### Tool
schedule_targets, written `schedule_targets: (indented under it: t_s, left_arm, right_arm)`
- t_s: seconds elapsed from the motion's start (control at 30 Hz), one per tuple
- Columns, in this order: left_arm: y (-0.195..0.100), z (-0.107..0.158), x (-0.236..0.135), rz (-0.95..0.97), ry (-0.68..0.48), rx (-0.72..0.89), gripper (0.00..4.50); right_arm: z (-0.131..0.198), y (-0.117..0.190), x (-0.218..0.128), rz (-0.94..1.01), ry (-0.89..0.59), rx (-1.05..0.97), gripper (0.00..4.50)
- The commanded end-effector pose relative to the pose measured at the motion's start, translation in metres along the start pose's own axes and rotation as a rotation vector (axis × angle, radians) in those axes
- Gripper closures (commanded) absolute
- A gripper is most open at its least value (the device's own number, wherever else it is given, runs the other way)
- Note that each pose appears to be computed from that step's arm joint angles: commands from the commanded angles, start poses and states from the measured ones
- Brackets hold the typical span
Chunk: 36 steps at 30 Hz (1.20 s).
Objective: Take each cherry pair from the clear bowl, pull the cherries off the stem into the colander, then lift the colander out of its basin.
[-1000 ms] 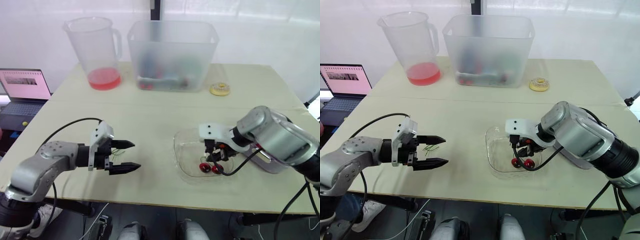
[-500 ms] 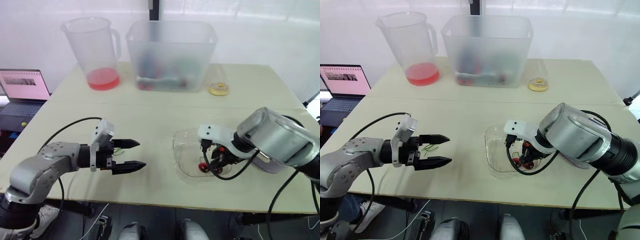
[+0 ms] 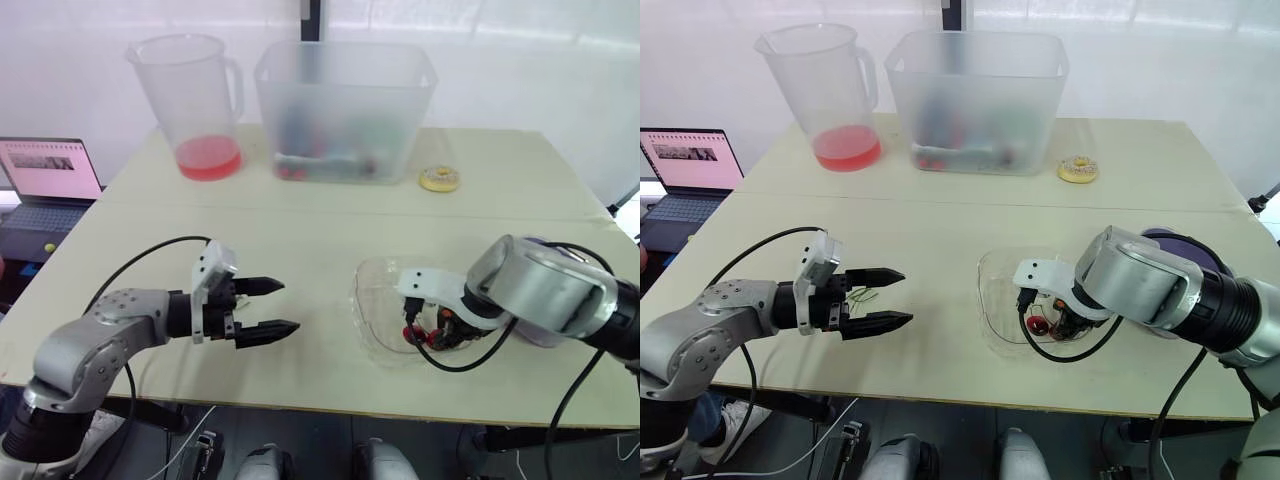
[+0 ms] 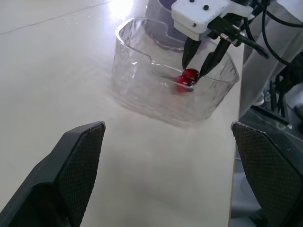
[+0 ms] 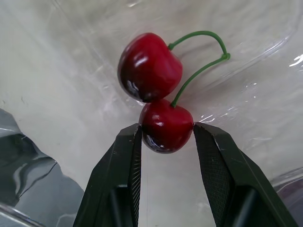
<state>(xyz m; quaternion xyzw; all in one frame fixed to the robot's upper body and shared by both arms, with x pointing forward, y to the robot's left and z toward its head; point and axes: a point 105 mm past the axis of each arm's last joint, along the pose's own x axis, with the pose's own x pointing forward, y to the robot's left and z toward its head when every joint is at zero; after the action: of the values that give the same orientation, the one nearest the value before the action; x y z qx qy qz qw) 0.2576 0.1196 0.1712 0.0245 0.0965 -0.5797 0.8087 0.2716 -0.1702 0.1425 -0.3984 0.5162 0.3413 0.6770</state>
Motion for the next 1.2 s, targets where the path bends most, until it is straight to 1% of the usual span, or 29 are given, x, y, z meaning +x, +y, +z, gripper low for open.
schedule_targets:
  t_s: [0.03,0.13,0.37,0.63,0.73,0.87,1.03,1.2]
  left_arm:
    - [-0.005,0.008,0.000,-0.009,-0.018,0.035,0.00]
    - [-0.005,0.009,0.000,-0.013,-0.018,0.037,0.00]
    - [-0.003,0.010,0.001,-0.016,-0.009,0.045,0.00]
    - [-0.005,0.012,0.003,-0.035,-0.018,0.040,0.00]
    - [-0.005,0.011,0.003,-0.033,-0.014,0.043,0.00]
    - [-0.004,0.010,0.003,-0.029,-0.007,0.051,0.00]
    - [-0.005,0.009,0.004,-0.033,-0.009,0.045,0.00]
    - [-0.005,0.009,0.005,-0.034,-0.006,0.049,0.00]
  right_arm:
    - [0.002,-0.005,-0.003,-0.032,-0.006,0.010,2.74]
    - [0.008,-0.008,-0.002,-0.053,-0.027,0.032,2.74]
    - [0.005,-0.004,0.003,-0.043,0.003,-0.004,2.74]
    - [0.013,-0.004,-0.002,-0.054,-0.029,-0.028,2.74]
    - [0.018,-0.004,-0.003,-0.057,-0.051,-0.042,1.88]
    - [0.026,-0.005,-0.006,-0.068,-0.088,-0.058,0.03]
    - [0.020,-0.006,-0.008,-0.072,-0.053,-0.039,0.03]
    - [0.017,-0.006,-0.002,-0.082,-0.033,-0.036,0.03]
